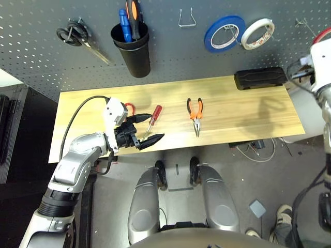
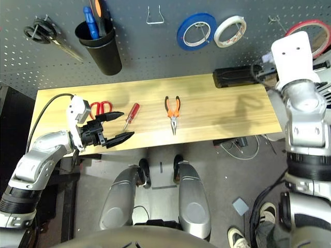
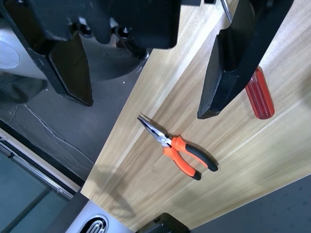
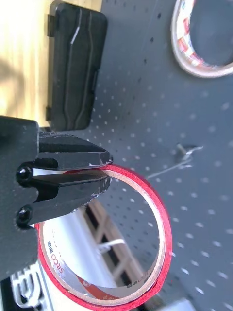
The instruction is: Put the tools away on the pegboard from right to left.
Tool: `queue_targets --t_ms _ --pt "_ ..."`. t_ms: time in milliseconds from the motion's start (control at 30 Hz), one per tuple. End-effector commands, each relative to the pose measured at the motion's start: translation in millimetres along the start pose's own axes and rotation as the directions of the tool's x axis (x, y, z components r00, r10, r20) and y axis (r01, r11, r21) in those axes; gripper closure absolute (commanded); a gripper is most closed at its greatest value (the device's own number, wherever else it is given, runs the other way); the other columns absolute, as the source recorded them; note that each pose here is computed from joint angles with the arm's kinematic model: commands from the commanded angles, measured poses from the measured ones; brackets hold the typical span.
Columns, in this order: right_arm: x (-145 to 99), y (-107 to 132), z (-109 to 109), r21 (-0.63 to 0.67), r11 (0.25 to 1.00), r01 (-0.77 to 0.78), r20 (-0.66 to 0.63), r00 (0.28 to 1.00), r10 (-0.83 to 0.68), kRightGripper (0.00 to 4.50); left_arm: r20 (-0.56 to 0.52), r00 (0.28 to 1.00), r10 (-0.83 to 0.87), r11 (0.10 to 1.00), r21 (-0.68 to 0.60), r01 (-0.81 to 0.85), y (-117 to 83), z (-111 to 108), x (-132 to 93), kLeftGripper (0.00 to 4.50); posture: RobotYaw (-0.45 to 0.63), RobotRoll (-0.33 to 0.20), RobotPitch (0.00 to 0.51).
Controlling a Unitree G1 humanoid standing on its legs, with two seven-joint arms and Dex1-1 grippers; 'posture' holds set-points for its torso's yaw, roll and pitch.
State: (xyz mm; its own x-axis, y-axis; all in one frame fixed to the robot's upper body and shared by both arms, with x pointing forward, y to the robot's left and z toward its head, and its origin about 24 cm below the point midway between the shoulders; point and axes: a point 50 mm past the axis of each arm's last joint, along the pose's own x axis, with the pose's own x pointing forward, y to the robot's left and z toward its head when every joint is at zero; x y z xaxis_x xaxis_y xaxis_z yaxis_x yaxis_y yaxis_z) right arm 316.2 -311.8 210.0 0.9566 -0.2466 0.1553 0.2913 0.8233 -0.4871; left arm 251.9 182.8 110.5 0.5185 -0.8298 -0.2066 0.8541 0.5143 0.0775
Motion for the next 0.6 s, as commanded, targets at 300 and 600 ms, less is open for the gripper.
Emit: queue_targets --t_ms 300,600 --pt "39.2 12.6 -11.2 0.005 0.996 -0.087 -0.016 0.996 0.087 4.49 -0.03 0.999 -0.021 1.0 -0.016 0.021 -8.8 -7.0 0.2 0.0 -0.08 0.0 0.27" --pt "60.7 38.9 -9.8 0.083 0.986 -0.141 -0.061 0.987 0.147 4.21 -0.031 0.999 -0.026 0.999 -0.019 0.026 -10.1 -8.0 1.2 0.0 -0.07 0.0 0.27"
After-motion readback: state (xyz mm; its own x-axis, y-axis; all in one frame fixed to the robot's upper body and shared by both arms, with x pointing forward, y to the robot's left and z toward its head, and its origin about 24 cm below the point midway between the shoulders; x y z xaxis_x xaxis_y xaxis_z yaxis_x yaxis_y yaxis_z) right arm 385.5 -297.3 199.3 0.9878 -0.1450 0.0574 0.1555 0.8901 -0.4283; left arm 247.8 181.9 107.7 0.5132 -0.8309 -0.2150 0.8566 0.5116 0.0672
